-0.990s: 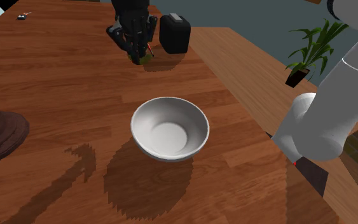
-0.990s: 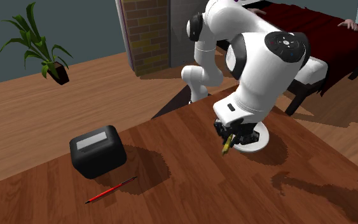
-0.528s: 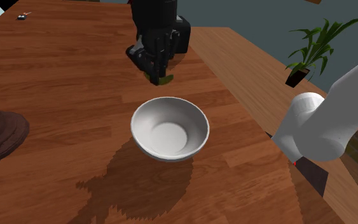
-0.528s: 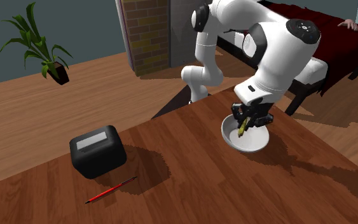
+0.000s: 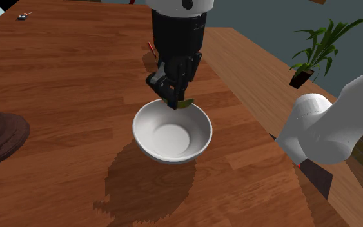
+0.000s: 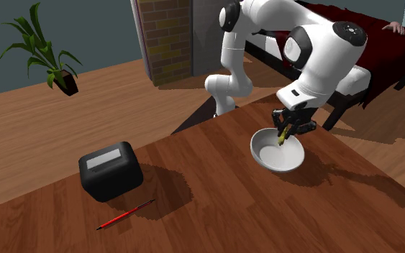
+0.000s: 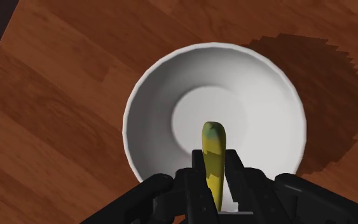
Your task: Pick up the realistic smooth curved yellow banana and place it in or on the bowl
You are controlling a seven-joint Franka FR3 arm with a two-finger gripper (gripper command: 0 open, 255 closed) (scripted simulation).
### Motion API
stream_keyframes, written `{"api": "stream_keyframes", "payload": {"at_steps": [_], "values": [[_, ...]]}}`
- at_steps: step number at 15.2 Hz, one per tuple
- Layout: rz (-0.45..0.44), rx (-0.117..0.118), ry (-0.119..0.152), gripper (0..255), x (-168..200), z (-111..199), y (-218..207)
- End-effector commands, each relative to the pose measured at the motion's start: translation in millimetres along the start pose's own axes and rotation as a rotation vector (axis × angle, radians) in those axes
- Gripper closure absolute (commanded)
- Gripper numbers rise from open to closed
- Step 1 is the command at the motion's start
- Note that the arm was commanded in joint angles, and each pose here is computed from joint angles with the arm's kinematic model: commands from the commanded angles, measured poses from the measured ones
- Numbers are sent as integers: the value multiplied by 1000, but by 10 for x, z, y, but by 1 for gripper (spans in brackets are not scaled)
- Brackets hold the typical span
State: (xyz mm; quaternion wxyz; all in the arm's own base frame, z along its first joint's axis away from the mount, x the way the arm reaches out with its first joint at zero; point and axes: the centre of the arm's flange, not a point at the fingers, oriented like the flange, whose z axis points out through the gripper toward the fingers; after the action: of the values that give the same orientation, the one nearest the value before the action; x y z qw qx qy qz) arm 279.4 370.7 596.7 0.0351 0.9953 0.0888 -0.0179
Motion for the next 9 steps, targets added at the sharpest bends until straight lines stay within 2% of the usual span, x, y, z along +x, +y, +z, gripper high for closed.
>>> {"api": "stream_keyframes", "payload": {"at_steps": [1, 9], "values": [[0, 0, 0, 255, 3, 104, -8], [0, 0, 0, 255, 21, 525, -36]]}}
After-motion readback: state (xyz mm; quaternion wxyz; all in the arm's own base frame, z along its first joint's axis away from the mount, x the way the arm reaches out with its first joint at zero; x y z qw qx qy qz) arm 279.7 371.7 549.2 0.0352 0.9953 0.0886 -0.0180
